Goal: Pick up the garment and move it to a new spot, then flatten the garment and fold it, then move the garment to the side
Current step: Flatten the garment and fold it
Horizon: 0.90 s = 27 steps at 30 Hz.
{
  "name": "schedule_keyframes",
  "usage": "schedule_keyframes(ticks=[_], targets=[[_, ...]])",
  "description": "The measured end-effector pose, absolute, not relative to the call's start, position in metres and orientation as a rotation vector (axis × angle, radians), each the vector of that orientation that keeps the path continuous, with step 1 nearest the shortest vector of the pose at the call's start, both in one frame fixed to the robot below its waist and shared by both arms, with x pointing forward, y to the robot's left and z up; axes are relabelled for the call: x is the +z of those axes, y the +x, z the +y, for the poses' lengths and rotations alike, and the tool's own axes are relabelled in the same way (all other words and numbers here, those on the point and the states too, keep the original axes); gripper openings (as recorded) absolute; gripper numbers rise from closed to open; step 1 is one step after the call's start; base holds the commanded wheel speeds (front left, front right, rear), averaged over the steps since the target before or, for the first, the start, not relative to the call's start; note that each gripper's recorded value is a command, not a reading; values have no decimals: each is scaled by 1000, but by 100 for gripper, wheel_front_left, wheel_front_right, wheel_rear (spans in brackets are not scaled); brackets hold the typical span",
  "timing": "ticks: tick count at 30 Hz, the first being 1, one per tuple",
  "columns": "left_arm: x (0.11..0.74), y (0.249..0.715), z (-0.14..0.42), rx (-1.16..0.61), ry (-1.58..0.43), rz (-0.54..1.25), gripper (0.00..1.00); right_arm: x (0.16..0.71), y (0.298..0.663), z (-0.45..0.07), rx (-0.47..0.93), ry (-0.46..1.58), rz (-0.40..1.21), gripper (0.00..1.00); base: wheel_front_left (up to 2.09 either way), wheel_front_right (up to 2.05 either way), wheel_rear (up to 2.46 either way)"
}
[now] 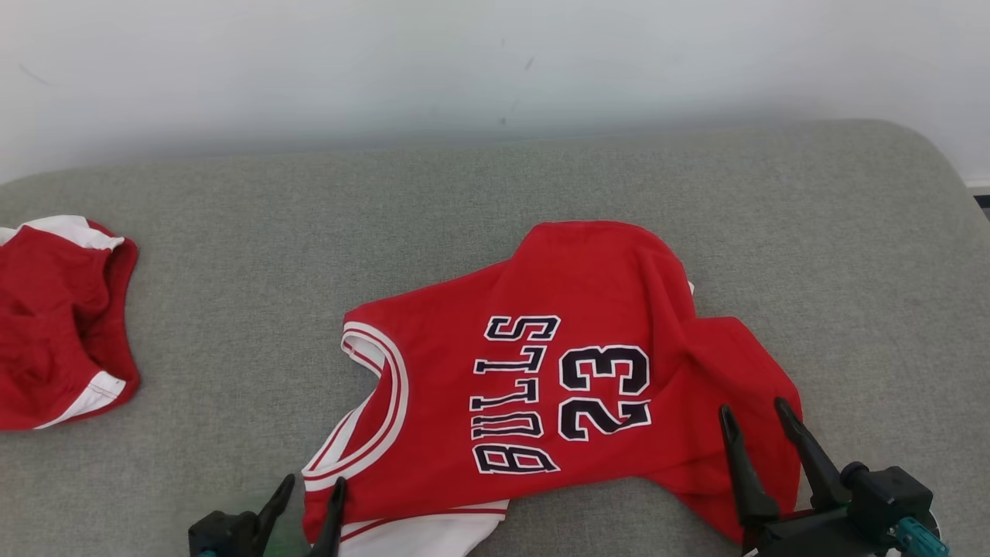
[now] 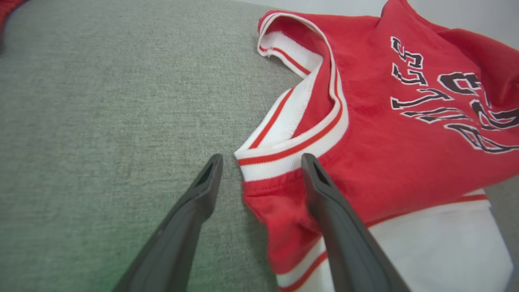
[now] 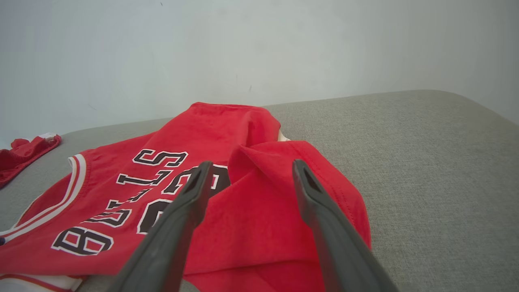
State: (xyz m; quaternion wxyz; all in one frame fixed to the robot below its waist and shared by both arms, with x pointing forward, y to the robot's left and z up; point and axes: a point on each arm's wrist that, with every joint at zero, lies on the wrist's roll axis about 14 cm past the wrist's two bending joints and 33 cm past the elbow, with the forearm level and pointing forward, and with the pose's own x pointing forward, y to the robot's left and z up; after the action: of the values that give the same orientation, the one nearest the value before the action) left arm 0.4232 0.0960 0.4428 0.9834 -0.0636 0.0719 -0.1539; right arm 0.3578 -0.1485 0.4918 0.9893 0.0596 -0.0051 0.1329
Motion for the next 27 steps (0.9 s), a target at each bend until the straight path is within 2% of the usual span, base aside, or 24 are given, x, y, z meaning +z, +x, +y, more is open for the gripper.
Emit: schedule_keyframes(ticks=[3,4,5,6,22,27], targets=[[436,423,89,-332,-123,170,100,489,357,-151,259,119,-3,100,0,0,0],[434,424,87,-338,-119,177,97,489,357,-151,258,119,-1,100,0,0,0],[432,423,86,-342,-116,184,45,489,357,-152,255,118,-1,100,0,0,0],[431,424,85,-346,-116,188,0,489,357,-152,255,117,-1,100,0,0,0],[511,477,118,-340,2,-38,0,496,366,-140,286,109,-26,100,0,0,0],[522,492,119,-354,25,-59,0,502,374,-145,266,89,-45,100,0,0,0]])
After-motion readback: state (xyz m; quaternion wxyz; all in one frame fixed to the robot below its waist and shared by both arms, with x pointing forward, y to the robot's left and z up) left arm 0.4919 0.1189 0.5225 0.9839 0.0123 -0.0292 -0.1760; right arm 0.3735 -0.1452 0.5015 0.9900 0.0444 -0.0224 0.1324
